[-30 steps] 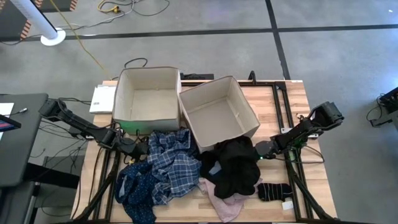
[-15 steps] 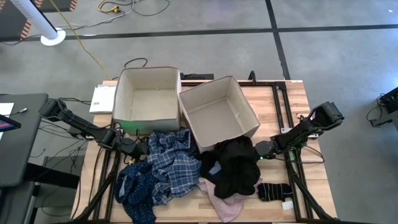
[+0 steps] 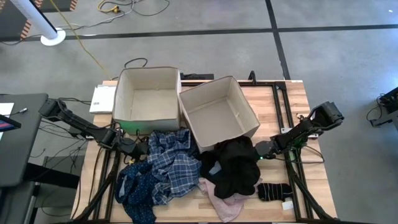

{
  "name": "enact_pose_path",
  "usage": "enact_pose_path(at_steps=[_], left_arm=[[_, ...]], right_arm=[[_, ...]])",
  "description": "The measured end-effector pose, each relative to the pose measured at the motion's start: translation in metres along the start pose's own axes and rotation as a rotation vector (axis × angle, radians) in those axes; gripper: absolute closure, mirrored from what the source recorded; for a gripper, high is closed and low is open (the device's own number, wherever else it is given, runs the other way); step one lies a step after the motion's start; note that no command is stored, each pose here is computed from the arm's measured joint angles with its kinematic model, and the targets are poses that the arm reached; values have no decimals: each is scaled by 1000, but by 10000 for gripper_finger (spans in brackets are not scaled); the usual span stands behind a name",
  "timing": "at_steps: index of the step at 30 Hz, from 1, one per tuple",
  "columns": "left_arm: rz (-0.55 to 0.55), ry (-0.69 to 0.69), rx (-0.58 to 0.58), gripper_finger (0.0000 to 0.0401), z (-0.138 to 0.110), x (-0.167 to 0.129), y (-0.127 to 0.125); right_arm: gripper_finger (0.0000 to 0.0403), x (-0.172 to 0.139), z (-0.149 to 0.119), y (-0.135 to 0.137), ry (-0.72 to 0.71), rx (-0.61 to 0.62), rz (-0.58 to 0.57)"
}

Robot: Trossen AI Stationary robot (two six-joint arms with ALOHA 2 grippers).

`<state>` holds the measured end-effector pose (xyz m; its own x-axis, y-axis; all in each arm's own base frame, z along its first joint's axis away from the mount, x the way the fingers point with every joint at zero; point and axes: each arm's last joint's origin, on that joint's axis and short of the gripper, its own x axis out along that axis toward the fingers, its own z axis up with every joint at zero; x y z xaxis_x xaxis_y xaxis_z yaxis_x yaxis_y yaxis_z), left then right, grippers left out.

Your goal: Sort clothes

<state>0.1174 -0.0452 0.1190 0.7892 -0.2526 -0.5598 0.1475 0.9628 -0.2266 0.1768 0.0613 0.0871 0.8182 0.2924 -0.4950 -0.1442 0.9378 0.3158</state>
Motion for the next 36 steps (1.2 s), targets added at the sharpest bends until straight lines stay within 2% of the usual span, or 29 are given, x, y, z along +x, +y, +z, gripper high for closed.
enact_pose_path(at_steps=[12,17,21,26,29,33,36], left_arm=[[-2,-11,-5,190,1,0,0],[-39,-126,-10,190,12,-1,-4],[-72,-235,-62,190,22,-3,-7],[71,-461,4,190,40,-9,-4],[175,-542,46,190,47,-12,-1],[212,-574,24,190,50,-14,3],[173,-526,-11,190,46,-11,3]], right_arm=[[301,0,0,0,0,0,0],[301,0,0,0,0,1,0],[301,0,0,0,0,1,1],[301,0,0,0,-3,2,1],[301,0,0,0,-3,3,2],[301,0,0,0,-3,2,2],[301,0,0,0,-3,2,2]])
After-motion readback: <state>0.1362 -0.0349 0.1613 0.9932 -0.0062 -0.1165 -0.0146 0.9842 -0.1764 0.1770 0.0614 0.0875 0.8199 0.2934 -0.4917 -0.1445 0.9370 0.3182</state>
